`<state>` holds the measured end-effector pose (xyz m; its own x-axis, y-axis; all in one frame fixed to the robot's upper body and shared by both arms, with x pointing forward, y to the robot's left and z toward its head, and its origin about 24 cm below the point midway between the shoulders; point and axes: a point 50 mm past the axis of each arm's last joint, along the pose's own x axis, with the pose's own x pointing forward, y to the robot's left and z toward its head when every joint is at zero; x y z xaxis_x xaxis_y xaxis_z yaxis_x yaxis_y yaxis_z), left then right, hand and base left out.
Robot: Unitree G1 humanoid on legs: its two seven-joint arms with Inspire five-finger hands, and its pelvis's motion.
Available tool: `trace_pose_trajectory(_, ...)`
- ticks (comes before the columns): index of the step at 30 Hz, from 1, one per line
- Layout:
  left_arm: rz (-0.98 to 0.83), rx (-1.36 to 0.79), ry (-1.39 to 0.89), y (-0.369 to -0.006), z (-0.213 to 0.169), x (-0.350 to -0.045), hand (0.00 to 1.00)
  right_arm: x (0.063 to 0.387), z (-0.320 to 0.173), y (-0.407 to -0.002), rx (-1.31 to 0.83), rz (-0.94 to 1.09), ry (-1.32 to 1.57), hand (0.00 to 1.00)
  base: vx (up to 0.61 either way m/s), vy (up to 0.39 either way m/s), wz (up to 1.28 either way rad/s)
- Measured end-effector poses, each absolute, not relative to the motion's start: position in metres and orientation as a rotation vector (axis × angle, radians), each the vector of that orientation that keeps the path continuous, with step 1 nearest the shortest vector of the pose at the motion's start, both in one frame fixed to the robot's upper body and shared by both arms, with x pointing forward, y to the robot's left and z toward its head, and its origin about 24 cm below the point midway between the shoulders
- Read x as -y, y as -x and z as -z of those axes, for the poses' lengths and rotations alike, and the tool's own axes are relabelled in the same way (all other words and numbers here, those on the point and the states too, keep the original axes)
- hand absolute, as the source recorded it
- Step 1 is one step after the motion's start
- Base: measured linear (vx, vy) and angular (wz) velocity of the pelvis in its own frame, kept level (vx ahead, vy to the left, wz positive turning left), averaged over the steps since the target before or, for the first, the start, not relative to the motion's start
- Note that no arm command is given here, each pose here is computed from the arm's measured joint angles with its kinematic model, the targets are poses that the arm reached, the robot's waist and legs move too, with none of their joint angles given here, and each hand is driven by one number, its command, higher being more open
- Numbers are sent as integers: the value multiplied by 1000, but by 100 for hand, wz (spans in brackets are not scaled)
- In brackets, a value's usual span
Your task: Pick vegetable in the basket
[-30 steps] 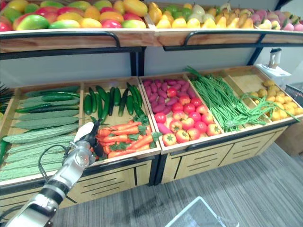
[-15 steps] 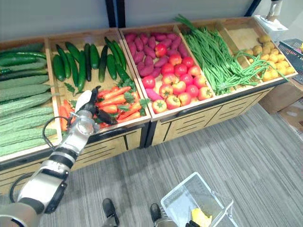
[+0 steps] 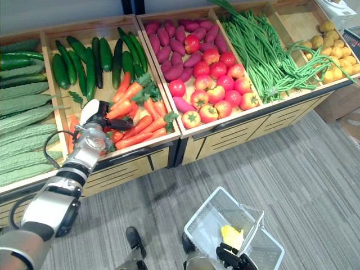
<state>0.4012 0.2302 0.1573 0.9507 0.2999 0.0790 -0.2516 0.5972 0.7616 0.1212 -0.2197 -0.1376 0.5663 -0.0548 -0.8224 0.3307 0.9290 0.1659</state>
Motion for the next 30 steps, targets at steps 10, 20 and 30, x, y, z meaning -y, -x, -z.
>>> trace_pose_trajectory(10, -301, 121, -890, -400, -201, -213, 0, 224, 140, -112, -957, 272, -338, 0, 2, 7, 9)
trace_pose_trajectory(20, -154, 314, -552, -386, -249, -194, 0, 244, 148, -71, -1057, 435, -385, 0, 2, 3, 14)
trace_pose_trajectory(30, 54, 244, -179, -370, -231, -210, 0, 243, 158, -36, -1169, 536, -431, 0, -19, 14, 10)
